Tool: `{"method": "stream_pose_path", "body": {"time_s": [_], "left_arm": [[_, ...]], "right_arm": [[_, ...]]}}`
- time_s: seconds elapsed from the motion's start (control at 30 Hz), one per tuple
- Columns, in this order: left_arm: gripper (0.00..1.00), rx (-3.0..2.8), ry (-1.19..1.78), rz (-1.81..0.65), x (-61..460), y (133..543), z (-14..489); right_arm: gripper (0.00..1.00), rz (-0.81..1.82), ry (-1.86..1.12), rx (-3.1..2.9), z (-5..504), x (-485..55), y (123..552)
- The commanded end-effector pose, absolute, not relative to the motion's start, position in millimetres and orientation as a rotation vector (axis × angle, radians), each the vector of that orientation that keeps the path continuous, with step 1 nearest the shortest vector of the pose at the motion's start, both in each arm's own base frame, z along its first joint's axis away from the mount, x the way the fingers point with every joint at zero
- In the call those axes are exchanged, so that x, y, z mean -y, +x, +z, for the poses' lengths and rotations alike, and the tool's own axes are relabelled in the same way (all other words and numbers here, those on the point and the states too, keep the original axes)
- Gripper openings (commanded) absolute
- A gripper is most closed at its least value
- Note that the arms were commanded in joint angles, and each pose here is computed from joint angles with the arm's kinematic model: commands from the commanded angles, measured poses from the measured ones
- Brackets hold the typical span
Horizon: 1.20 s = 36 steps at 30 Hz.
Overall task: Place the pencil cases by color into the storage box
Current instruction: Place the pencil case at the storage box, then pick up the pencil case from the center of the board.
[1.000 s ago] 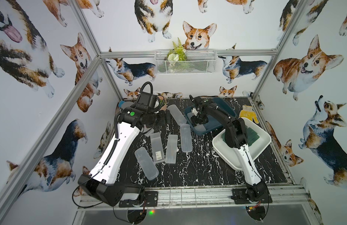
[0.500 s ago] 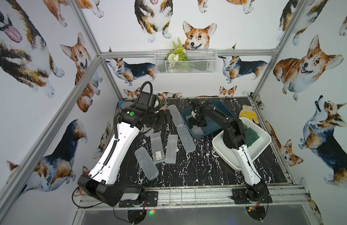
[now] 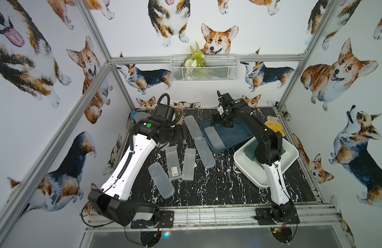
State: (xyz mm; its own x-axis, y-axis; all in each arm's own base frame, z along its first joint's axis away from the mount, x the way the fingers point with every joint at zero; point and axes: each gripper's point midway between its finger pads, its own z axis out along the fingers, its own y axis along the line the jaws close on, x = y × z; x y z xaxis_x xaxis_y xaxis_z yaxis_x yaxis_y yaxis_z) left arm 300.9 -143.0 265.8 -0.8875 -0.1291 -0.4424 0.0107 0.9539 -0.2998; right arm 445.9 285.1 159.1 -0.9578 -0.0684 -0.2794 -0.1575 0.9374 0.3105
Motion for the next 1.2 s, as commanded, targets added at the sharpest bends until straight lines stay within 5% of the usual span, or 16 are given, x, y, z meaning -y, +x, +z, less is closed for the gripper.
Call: {"method": "stream_pose_path", "body": {"time_s": [0.0,0.63,1.17], "left_arm": [[0.92,-2.669,-0.07,-0.311,137.8,288.8,250.7],[0.93,-2.745,0.007,-0.276,158.6,239.2,197.6],[0.95,-2.668,-0.052,-0.277,104.2,173.8,192.8]], "right_arm": [[0.9,0.472,-0.15,-2.804,176.1,-278.9,433.9],[0.88,0.479,-0.13,-2.811,193.9,-275.7,338.2],[0.88,0.341,0.012,-2.792,165.3,-372.0,293.3]]}}
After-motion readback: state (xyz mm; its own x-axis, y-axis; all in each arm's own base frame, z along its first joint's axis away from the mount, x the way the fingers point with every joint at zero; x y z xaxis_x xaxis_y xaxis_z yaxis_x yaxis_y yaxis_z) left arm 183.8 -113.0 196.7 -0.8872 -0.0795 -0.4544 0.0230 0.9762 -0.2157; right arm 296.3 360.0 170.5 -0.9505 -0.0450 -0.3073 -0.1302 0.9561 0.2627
